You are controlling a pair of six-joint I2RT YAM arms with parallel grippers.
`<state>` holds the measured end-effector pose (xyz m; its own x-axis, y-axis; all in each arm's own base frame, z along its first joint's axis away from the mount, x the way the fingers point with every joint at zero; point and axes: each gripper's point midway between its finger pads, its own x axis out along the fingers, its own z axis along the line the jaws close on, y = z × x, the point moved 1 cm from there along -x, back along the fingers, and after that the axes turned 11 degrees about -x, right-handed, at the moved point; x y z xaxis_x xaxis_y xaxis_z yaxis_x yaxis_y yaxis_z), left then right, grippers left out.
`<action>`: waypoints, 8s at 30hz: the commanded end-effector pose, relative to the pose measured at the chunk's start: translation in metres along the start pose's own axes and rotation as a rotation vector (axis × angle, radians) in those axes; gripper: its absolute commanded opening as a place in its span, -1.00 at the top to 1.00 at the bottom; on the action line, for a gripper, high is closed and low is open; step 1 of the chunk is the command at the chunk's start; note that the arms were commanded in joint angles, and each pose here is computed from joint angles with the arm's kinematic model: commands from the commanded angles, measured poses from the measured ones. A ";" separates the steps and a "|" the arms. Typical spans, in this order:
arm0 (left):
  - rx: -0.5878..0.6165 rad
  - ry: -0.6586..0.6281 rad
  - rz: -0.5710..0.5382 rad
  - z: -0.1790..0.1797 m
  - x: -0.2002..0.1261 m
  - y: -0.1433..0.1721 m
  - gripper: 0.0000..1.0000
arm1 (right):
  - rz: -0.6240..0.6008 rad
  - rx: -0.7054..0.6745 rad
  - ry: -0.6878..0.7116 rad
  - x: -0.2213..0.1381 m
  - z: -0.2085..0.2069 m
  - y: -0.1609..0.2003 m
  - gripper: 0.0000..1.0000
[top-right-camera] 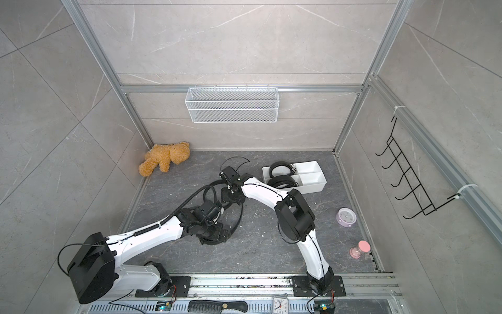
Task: Place the belts into the storage roll
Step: Roll the belt at the center of the board.
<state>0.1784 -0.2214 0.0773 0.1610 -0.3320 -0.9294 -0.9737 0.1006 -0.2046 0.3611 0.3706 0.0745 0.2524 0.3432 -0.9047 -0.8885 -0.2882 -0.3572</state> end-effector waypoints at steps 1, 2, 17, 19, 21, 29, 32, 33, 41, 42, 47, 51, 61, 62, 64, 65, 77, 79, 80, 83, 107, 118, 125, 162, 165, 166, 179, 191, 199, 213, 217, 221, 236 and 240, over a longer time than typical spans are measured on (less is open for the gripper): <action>0.155 -0.001 -0.058 -0.026 -0.003 -0.013 -0.99 | 0.065 0.002 0.029 0.016 -0.006 0.009 -0.29; 0.172 -0.003 -0.058 -0.029 -0.001 -0.013 -0.99 | 0.071 0.004 0.037 0.020 -0.007 0.009 -0.29; 0.175 -0.175 0.118 -0.010 0.064 -0.003 -0.07 | 0.168 -0.045 0.083 0.051 -0.016 0.014 0.57; 0.150 -0.207 0.125 -0.002 0.062 0.001 0.47 | 0.186 -0.061 0.095 0.048 -0.020 0.022 0.72; 0.123 -0.235 0.124 0.008 0.055 0.006 0.88 | 0.204 -0.076 0.104 0.044 -0.026 0.032 0.80; 0.018 -0.283 0.123 0.049 0.027 0.027 1.00 | 0.287 -0.140 0.199 0.015 -0.068 0.085 0.89; 0.005 -0.262 0.108 0.050 0.017 0.026 1.00 | 0.312 -0.148 0.256 0.001 -0.089 0.106 0.96; 0.010 -0.265 0.107 0.049 0.014 0.025 1.00 | 0.322 -0.145 0.268 -0.004 -0.095 0.113 0.95; -0.028 -0.346 0.102 0.074 -0.001 0.005 1.00 | 0.374 -0.117 0.336 -0.030 -0.130 0.158 0.95; -0.046 -0.353 0.098 0.079 -0.004 0.001 1.00 | 0.375 -0.114 0.337 -0.034 -0.131 0.162 0.95; -0.139 -0.325 0.050 0.094 -0.016 -0.028 1.00 | 0.377 -0.103 0.353 -0.056 -0.139 0.181 0.96; -0.082 -0.377 0.037 0.099 -0.019 -0.057 1.00 | 0.393 -0.102 0.361 -0.065 -0.144 0.194 0.98; 0.009 -0.577 0.145 0.141 -0.008 -0.112 1.00 | 0.415 -0.145 0.356 -0.058 -0.124 0.215 1.00; 0.010 -0.574 0.170 0.141 -0.005 -0.108 1.00 | 0.413 -0.156 0.361 -0.059 -0.121 0.215 1.00; 0.024 -0.578 0.220 0.145 0.003 -0.099 1.00 | 0.406 -0.173 0.367 -0.059 -0.113 0.215 1.00; 0.036 -0.610 0.228 0.151 0.003 -0.098 1.00 | 0.401 -0.180 0.368 -0.058 -0.110 0.216 1.00; 0.108 -0.836 0.175 0.203 -0.016 -0.164 1.00 | 0.460 -0.269 0.452 -0.062 -0.111 0.242 1.00; 0.090 -0.847 0.174 0.212 -0.013 -0.168 1.00 | 0.464 -0.263 0.456 -0.065 -0.114 0.247 1.00; 0.087 -0.847 0.172 0.215 -0.012 -0.170 1.00 | 0.469 -0.262 0.458 -0.067 -0.115 0.249 1.00; 0.086 -0.875 0.183 0.229 -0.011 -0.173 1.00 | 0.482 -0.261 0.468 -0.072 -0.120 0.255 1.00; 0.458 -0.423 -0.269 0.076 0.016 -0.248 1.00 | 0.484 -0.513 0.268 -0.029 -0.008 0.256 1.00; 0.321 -0.369 -0.121 0.082 0.030 -0.198 0.33 | 0.449 -0.544 0.244 -0.016 0.020 0.245 1.00; 0.260 -0.329 -0.224 0.072 -0.003 -0.202 -0.27 | 0.431 -0.522 0.254 -0.015 0.019 0.243 1.00; -0.483 0.019 -0.150 0.110 0.034 -0.121 0.14 | 0.408 -0.512 0.228 -0.014 0.022 0.243 1.00; -0.437 0.055 -0.156 0.099 0.038 -0.140 0.56 | 0.398 -0.509 0.217 -0.014 0.025 0.241 1.00; -0.409 0.064 -0.156 0.093 0.040 -0.147 0.75 | 0.395 -0.507 0.213 -0.014 0.026 0.241 1.00; -0.088 0.079 0.052 0.003 0.078 -0.169 0.27 | 0.368 -0.507 0.193 -0.008 0.039 0.231 1.00; -0.288 0.169 -0.243 0.048 -0.016 -0.188 -0.61 | 0.342 -0.494 0.194 -0.009 0.043 0.225 1.00; -0.438 0.074 -0.312 0.092 -0.071 -0.149 -0.61 | 0.330 -0.483 0.206 -0.013 0.047 0.217 0.51; -0.399 0.170 -0.069 0.041 -0.037 -0.007 -0.63 | 0.272 -0.437 0.156 -0.061 0.056 0.204 0.03; -0.290 0.103 -0.027 0.034 -0.030 0.004 -0.61 | 0.261 -0.420 0.111 -0.080 0.061 0.203 0.01; -0.218 0.051 -0.021 0.035 -0.026 0.009 -0.54 | 0.238 -0.377 0.080 -0.102 0.056 0.208 -0.02; -0.028 -0.118 0.062 0.025 0.010 0.017 -0.52 | 0.219 -0.265 0.134 -0.117 -0.002 0.222 -0.06; -0.087 -0.175 0.084 0.038 0.010 0.029 -0.43 | 0.203 -0.260 0.139 -0.115 -0.010 0.208 -0.07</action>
<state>0.1659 -0.2008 0.0535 0.1086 -0.2176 -0.9700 -0.9897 0.0676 -0.1260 0.1385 0.2659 0.0972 0.1112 0.1321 -0.9850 -0.8037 -0.5711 -0.1673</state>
